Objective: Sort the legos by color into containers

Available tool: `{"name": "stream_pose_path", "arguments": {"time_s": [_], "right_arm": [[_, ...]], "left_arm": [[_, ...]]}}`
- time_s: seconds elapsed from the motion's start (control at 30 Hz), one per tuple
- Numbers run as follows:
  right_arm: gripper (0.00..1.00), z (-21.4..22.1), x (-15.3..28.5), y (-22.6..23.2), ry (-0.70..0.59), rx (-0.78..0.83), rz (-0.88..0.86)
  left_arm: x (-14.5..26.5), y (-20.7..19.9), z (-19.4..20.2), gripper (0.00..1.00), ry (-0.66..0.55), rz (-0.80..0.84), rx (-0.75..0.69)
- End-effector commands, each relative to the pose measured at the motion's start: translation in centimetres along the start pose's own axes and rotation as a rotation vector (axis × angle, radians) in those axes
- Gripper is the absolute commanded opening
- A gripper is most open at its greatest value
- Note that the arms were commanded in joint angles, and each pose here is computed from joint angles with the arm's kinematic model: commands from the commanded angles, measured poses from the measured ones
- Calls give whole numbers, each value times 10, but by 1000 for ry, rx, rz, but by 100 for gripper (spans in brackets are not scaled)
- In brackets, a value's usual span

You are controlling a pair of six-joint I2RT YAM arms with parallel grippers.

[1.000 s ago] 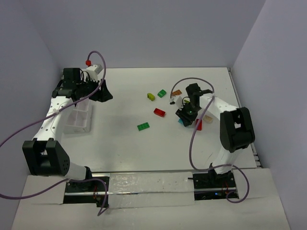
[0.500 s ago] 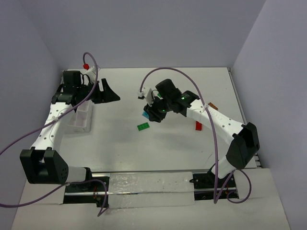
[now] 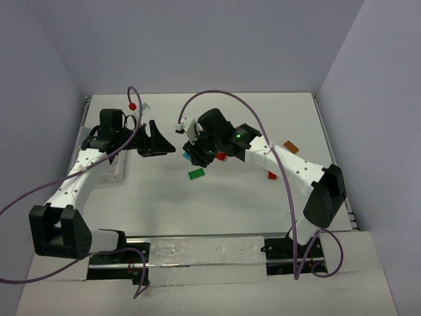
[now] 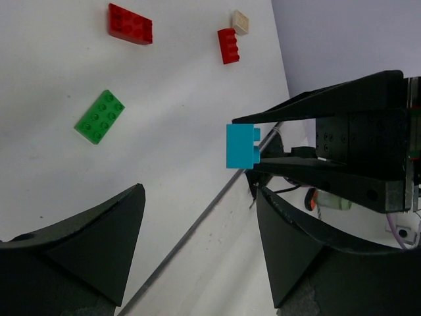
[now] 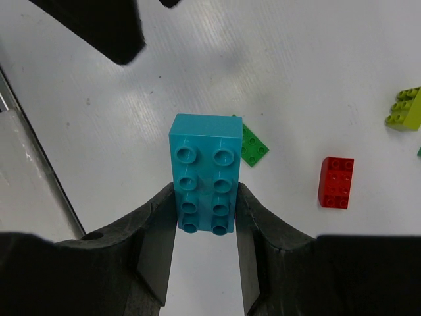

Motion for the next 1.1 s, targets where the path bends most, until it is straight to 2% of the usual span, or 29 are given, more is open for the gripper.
{"name": "stream_pose_path", "arguments": {"time_s": [0.0, 0.7, 0.83, 0.9, 0.93, 0.97, 1.0, 1.03, 1.07], "right_arm": [[0, -25, 6, 9, -70, 18, 1], [0, -47, 0, 20, -71, 54, -10], [0, -47, -1, 23, -72, 58, -14], [0, -48, -1, 23, -75, 60, -12], [1, -49, 0, 23, -77, 60, -12], [7, -49, 1, 23, -79, 59, -11], [18, -49, 1, 23, -80, 59, -11], [24, -49, 0, 23, -80, 59, -12], [37, -49, 2, 23, -81, 57, -10]], "left_arm": [[-3, -12, -9, 77, -13, 102, 2], [-21, -18, 6, 60, 51, 186, 43], [-21, -18, 7, 43, 51, 196, 48], [-20, -19, 8, 26, 54, 202, 49], [-20, -19, 9, 15, 53, 202, 47], [-19, -19, 9, 7, 52, 200, 43], [-17, -20, 8, 2, 46, 195, 36], [-16, -19, 8, 0, 44, 185, 31], [-12, -15, 6, 0, 28, 159, 27]]}}
Point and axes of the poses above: each gripper's point midway between its finger pads, its own x axis back along the fingers, its own y axis along the line the jaws close on, z = x × y, the point moved 7 cm from there along x, back along the fingers, and after that the axes turned 4 degrees about -x, right-handed, at the moved point
